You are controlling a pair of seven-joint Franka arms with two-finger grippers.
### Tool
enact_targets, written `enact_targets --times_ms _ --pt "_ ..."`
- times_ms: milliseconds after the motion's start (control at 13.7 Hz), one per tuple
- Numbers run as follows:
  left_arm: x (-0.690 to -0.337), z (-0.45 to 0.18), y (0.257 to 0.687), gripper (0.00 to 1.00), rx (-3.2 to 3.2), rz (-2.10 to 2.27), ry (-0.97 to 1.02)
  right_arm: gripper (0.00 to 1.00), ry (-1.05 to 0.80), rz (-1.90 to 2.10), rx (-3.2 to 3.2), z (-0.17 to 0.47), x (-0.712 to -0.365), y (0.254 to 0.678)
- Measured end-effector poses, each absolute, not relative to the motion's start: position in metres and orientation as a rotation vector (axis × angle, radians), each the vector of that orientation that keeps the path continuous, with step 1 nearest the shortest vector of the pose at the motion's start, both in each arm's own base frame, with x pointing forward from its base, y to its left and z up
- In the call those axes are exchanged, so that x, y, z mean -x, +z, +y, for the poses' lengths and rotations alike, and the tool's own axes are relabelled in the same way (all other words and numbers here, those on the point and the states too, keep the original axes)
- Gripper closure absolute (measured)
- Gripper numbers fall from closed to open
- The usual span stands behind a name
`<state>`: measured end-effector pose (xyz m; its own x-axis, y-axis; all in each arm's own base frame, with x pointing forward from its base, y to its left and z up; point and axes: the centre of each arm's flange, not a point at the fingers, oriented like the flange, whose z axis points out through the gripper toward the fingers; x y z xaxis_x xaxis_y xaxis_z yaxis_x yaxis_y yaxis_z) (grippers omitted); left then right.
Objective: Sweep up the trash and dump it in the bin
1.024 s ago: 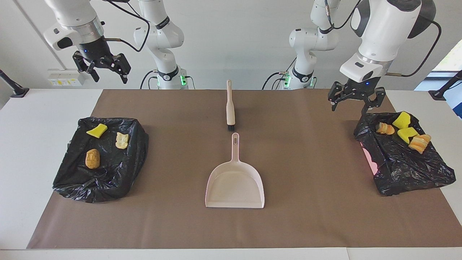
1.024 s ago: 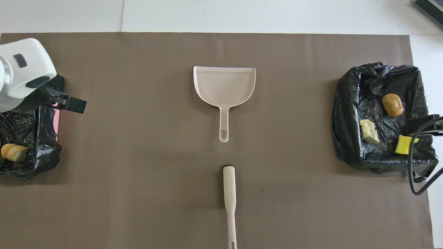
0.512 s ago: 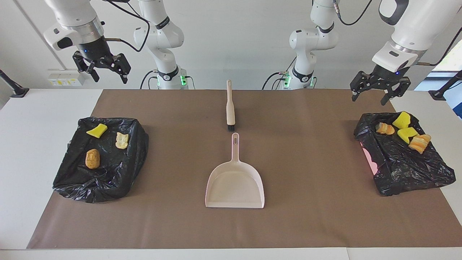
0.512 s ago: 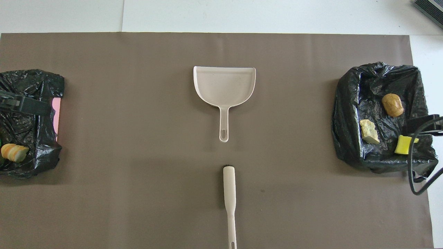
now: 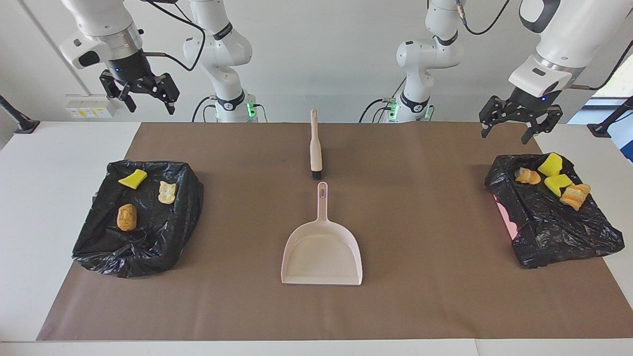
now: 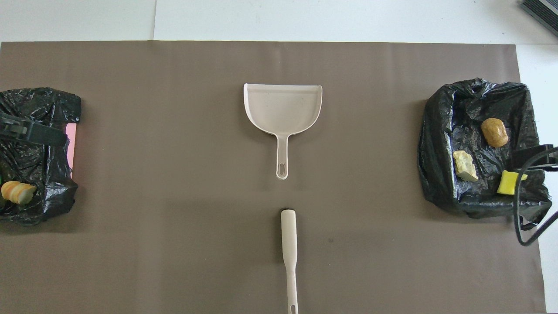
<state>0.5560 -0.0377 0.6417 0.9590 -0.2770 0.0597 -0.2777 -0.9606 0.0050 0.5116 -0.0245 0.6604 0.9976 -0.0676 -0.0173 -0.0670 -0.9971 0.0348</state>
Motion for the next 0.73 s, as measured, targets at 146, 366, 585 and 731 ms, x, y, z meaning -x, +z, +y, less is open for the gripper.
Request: enact_targets --times_ms 146,366,585,731 --pt "-0.5561 -0.0377 0.6416 0.0 -3.096 -0.438 0.091 0.0 -0.029 -0.105 -3.106 -0.0244 -0.5116 0.6604" --pt "-0.556 -0.0377 0.6415 0.0 -3.096 -0.438 0.089 0.0 -0.029 -0.104 -3.106 -0.0244 -0.5116 0.6604" --pt "-0.5556 -0.038 0.6412 0.0 -3.096 -0.439 0.085 0.0 -0.029 -0.104 -3.106 -0.0244 -0.5116 0.6604" --pt "-0.555 -0.0393 0.6408 0.0 -3.095 -0.441 0.077 0.0 -0.029 -0.104 -3.106 -0.0244 -0.5116 0.6604"
